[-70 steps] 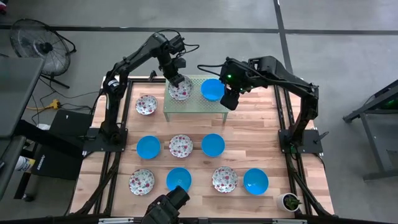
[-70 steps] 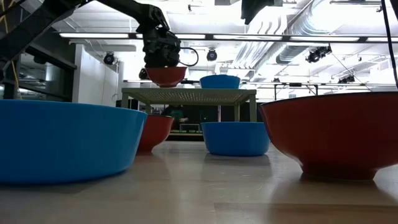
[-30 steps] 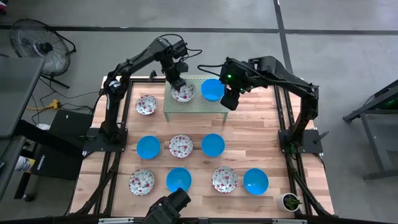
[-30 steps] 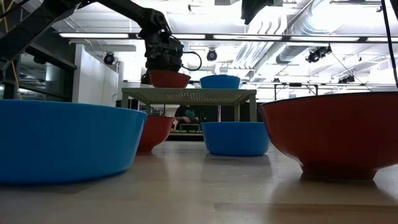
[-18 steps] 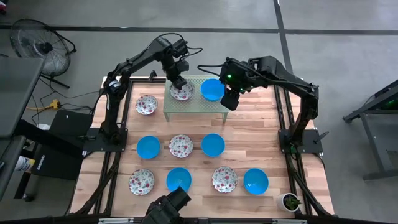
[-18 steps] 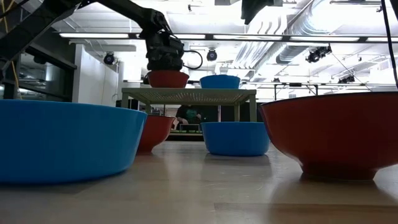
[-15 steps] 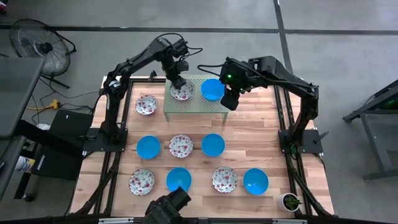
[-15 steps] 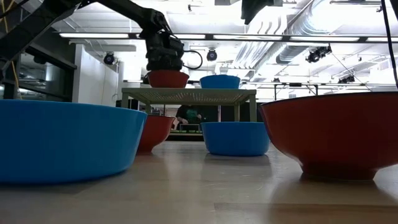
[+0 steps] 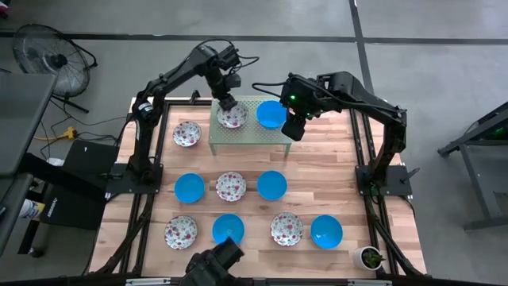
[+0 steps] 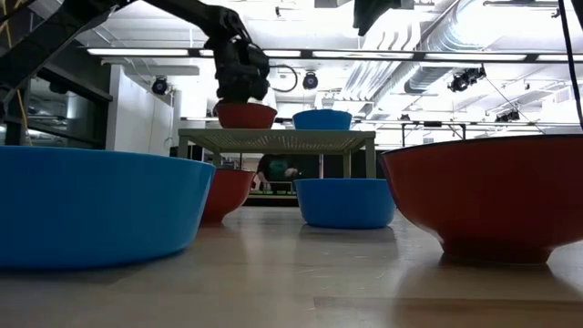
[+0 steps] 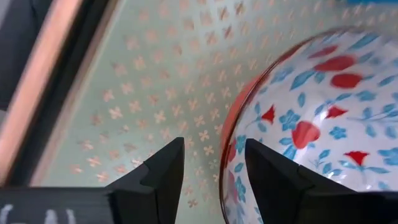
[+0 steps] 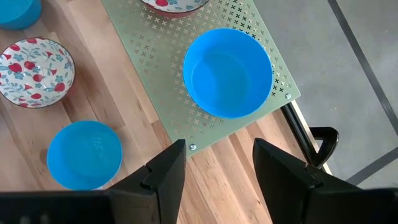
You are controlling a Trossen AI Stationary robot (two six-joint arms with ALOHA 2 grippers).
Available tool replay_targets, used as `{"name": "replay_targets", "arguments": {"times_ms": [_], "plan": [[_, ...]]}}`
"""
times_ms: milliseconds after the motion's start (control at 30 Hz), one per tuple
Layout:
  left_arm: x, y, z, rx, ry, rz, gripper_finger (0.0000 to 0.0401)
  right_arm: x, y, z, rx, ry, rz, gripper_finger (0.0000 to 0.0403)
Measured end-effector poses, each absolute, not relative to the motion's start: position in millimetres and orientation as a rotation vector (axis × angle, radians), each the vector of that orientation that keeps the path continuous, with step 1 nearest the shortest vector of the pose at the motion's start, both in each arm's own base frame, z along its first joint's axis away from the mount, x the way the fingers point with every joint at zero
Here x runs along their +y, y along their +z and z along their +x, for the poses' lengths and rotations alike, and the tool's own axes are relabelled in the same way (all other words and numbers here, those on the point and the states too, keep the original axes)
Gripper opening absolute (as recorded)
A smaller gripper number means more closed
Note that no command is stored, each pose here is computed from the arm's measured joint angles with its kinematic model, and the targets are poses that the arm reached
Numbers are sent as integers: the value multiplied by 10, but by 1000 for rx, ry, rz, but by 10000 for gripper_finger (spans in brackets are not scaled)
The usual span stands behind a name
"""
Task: Pick & Place Mini bowls
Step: Put the white and red bowl on the shelf, then stack the white and red bowl on top of the other white and red bowl on the shelf
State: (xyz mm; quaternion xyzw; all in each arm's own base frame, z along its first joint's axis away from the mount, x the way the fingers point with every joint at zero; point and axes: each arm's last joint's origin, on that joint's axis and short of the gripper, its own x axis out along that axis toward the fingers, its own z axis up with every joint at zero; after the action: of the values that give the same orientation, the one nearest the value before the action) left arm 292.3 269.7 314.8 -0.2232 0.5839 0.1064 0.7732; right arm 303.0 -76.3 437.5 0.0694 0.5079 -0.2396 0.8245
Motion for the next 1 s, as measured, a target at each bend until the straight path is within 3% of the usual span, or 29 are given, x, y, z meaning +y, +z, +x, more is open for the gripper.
{"name": "replay_targets", "arguments": {"times_ms": [567,1000], "plan": [[2625,3555,2825,1256,230,-338,166,-766,4389,3010,1078,-533,128,174],[2489,3844,2654,1230,217,-155,166,-867,4668,2610,969,-621,165,174]]}}
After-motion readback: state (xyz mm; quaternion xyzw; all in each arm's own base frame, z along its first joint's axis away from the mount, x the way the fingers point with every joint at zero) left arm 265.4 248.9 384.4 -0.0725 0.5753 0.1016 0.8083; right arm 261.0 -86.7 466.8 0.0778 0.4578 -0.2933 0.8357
